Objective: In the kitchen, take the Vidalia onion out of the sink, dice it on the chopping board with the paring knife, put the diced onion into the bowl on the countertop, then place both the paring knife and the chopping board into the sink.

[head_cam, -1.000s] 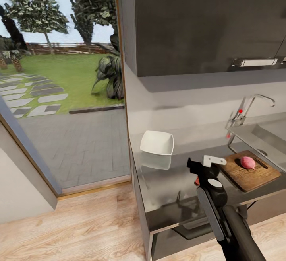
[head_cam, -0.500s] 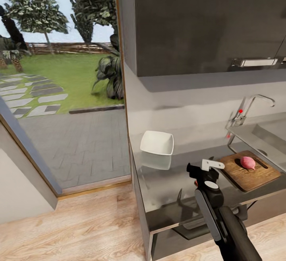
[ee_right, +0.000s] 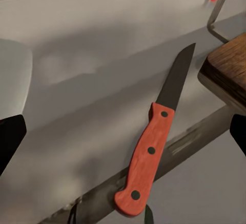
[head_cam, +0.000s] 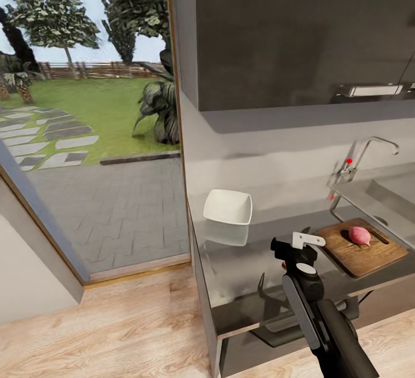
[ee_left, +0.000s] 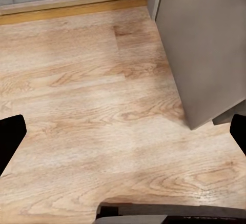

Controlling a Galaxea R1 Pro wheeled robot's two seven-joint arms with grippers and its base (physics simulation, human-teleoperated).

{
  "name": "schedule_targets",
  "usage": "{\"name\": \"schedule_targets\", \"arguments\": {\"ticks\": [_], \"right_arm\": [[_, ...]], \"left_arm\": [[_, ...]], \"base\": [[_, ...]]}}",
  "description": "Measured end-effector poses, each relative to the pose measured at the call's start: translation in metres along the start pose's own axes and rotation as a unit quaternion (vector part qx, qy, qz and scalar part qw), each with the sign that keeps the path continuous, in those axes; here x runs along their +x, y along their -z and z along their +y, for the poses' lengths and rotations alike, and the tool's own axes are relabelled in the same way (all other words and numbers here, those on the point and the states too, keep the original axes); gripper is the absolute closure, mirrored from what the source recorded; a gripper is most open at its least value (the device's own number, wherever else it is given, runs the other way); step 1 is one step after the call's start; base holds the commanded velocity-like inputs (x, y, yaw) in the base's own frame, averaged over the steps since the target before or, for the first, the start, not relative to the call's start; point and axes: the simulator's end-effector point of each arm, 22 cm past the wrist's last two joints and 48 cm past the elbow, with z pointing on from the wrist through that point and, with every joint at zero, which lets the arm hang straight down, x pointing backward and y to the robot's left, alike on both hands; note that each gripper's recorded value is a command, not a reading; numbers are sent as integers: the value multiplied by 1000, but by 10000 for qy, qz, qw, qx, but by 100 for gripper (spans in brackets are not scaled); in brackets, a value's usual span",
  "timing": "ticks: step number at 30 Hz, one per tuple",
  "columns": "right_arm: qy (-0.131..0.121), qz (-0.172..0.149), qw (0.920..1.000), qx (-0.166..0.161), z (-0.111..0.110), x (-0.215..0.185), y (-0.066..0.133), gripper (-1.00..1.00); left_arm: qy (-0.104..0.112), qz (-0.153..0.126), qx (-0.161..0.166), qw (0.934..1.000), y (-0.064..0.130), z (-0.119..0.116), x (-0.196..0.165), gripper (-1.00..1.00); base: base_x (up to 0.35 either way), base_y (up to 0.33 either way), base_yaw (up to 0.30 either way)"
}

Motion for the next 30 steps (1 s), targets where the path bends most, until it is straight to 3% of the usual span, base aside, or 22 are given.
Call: {"name": "schedule_targets", "arguments": {"ticks": [30], "right_arm": [[4,15,10000,36,-4,1,-2,-100]], "left_arm": [[3,57,-3,10000,1,0,5,-100]], "base": [[0,0,0]]}}
